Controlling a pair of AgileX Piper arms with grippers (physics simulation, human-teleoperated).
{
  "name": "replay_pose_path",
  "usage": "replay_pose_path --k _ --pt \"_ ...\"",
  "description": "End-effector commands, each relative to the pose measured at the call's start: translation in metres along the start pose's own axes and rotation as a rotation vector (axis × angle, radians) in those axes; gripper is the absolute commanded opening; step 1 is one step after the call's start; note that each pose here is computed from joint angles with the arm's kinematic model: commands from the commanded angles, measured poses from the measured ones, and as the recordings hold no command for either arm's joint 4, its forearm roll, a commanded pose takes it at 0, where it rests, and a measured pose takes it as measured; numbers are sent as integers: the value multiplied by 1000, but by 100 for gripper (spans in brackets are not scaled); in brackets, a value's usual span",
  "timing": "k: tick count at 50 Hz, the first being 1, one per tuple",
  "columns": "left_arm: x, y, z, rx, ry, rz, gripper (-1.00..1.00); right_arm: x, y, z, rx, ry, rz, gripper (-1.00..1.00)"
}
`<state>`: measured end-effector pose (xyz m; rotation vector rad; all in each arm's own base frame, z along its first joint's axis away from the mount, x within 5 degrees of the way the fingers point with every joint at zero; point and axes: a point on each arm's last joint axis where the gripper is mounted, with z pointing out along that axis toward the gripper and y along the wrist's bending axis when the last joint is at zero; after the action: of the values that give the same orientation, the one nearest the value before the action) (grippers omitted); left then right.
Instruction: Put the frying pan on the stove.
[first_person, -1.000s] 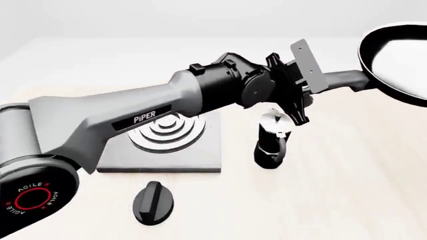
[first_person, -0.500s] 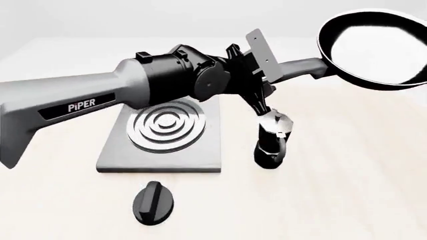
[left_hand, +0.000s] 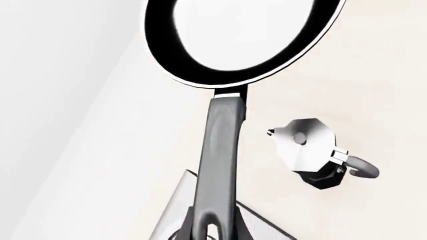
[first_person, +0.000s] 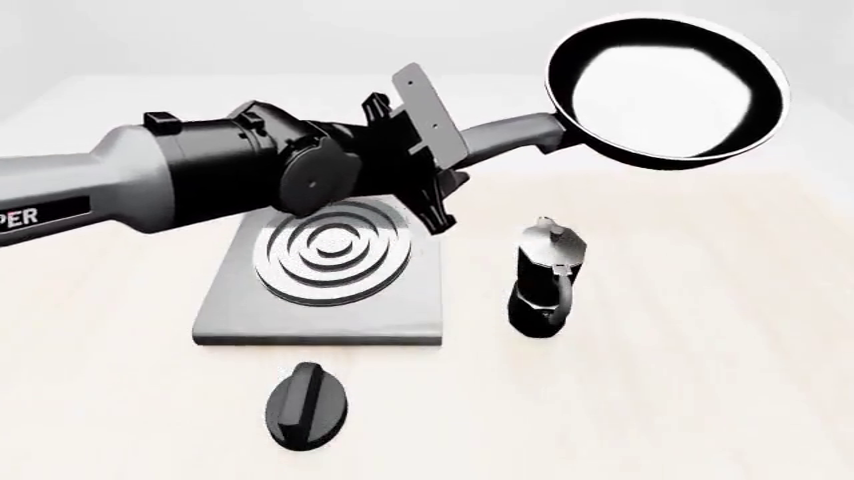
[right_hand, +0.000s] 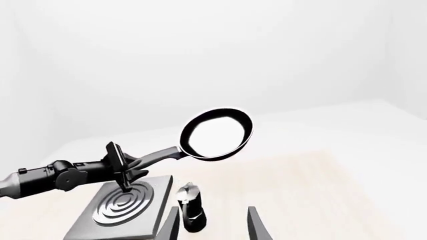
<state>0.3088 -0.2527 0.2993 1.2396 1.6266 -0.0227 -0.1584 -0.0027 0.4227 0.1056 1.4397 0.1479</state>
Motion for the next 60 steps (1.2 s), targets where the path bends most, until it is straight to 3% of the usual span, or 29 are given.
replay_pose_path --k 1,7,28,38,60 --pt "11 13 -34 -52 -36 -160 -100 0 0 0 1 0 -7 100" --pt "15 13 -50 -66 -44 -178 -100 0 0 0 0 -1 -7 100" --pt "67 15 -103 -160 6 -258 -100 0 0 0 -1 1 -3 100" --pt "92 6 -124 -190 39 -293 -100 0 0 0 -2 2 -1 100" --pt "127 -11 -168 -249 93 -346 -100 0 -2 0 -10 2 2 100"
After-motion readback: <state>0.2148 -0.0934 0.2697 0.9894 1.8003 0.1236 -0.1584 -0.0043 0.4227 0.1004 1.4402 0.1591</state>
